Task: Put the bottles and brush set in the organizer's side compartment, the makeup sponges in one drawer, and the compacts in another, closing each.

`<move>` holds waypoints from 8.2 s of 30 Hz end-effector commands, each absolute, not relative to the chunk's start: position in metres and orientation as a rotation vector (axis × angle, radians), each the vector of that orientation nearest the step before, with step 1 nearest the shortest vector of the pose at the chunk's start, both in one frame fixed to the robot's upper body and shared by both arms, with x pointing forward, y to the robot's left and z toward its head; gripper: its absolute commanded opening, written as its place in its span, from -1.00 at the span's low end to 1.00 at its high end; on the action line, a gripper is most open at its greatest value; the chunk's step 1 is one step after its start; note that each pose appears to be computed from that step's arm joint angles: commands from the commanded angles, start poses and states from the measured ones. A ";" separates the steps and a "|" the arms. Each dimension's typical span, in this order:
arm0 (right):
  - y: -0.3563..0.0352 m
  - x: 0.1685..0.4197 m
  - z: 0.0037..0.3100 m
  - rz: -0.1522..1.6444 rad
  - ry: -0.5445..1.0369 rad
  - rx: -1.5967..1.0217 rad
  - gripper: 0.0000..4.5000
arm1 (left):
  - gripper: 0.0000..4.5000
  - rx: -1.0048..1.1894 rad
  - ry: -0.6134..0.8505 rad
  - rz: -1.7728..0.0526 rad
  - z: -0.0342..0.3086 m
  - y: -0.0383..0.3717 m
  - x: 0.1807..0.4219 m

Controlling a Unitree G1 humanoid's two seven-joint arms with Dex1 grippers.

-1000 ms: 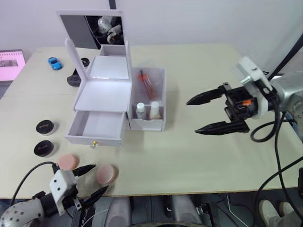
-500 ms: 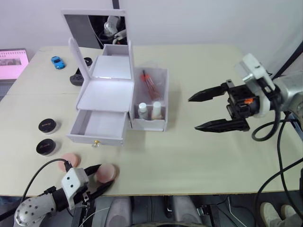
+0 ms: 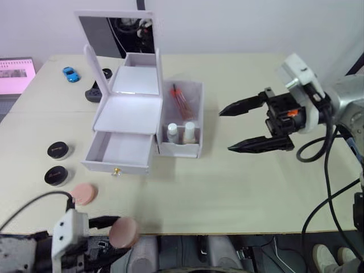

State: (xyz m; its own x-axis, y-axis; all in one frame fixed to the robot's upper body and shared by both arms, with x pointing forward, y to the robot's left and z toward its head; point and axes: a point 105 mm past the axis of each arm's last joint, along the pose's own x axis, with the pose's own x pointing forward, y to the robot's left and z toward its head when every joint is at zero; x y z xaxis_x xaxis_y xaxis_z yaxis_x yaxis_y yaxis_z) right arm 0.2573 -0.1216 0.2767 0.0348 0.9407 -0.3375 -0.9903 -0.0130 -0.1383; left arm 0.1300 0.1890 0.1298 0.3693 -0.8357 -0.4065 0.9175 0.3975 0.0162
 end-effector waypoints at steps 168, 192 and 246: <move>-0.123 0.284 0.298 1.355 -0.029 -0.436 1.00 | 0.18 0.210 0.053 -0.812 0.239 0.224 0.257; -0.136 0.274 0.294 1.233 -0.015 -0.420 1.00 | 0.63 0.385 0.134 -1.069 0.207 0.185 0.268; -0.098 0.324 0.311 1.307 -0.138 -0.407 1.00 | -0.99 -0.078 0.062 -0.440 0.126 0.257 0.187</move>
